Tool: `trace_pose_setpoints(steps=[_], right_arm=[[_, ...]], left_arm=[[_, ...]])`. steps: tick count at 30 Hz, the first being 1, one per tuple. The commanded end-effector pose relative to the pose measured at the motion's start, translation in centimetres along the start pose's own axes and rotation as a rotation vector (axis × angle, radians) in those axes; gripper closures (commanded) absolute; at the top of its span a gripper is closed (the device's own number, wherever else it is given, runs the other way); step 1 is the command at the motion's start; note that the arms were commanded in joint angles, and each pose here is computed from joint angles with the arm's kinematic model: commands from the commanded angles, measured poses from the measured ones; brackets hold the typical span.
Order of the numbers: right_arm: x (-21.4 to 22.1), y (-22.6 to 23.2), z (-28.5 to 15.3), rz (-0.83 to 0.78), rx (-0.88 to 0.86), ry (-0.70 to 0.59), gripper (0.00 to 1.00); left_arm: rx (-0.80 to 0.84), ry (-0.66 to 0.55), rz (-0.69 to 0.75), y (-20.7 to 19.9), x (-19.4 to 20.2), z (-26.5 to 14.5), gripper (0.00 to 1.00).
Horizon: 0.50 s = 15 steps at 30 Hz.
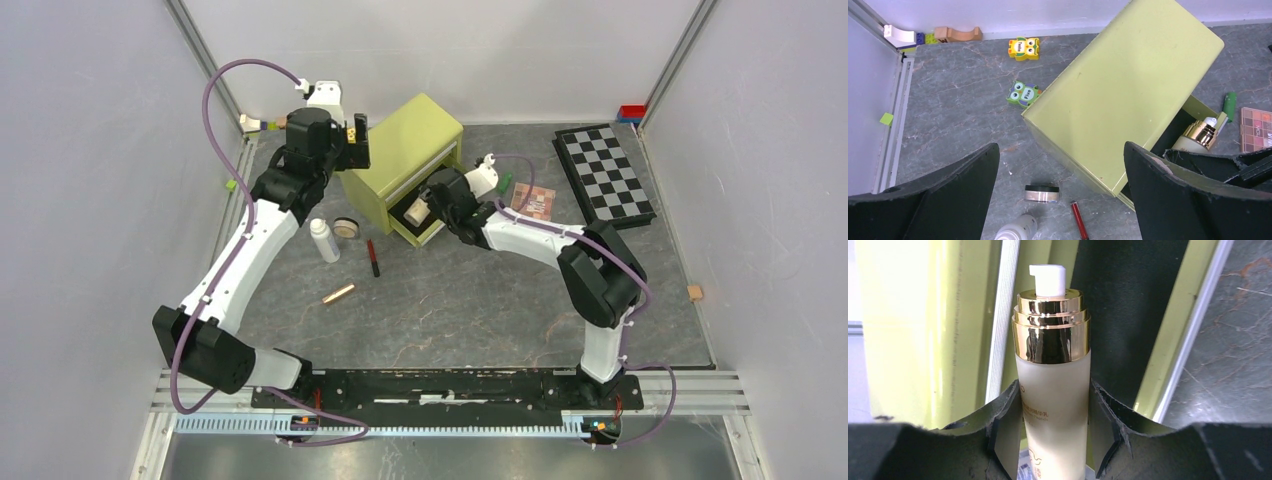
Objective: Organize the makeup
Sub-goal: Place the makeup in the drawer.
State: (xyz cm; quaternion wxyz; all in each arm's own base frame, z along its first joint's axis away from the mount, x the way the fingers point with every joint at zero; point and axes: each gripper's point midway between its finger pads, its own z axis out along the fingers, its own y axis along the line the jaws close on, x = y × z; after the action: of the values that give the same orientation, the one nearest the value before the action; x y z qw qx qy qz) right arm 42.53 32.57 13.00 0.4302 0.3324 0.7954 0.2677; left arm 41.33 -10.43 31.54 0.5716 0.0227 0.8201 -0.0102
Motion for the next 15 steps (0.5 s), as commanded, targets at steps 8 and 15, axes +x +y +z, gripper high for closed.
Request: trace_pose_setpoints(steps=[8, 15], right_arm=[[-1.3, 3.2, 1.7, 0.142, 0.065, -0.104, 1.00], [-0.8, 4.0, 3.1, 0.172, 0.066, -0.115, 1.00]], left_arm=[[-0.008, -0.064, -0.006, 1.0, -1.8, -0.3, 0.00], [0.009, -0.056, -0.009, 0.8, -1.7, -0.1, 0.00]])
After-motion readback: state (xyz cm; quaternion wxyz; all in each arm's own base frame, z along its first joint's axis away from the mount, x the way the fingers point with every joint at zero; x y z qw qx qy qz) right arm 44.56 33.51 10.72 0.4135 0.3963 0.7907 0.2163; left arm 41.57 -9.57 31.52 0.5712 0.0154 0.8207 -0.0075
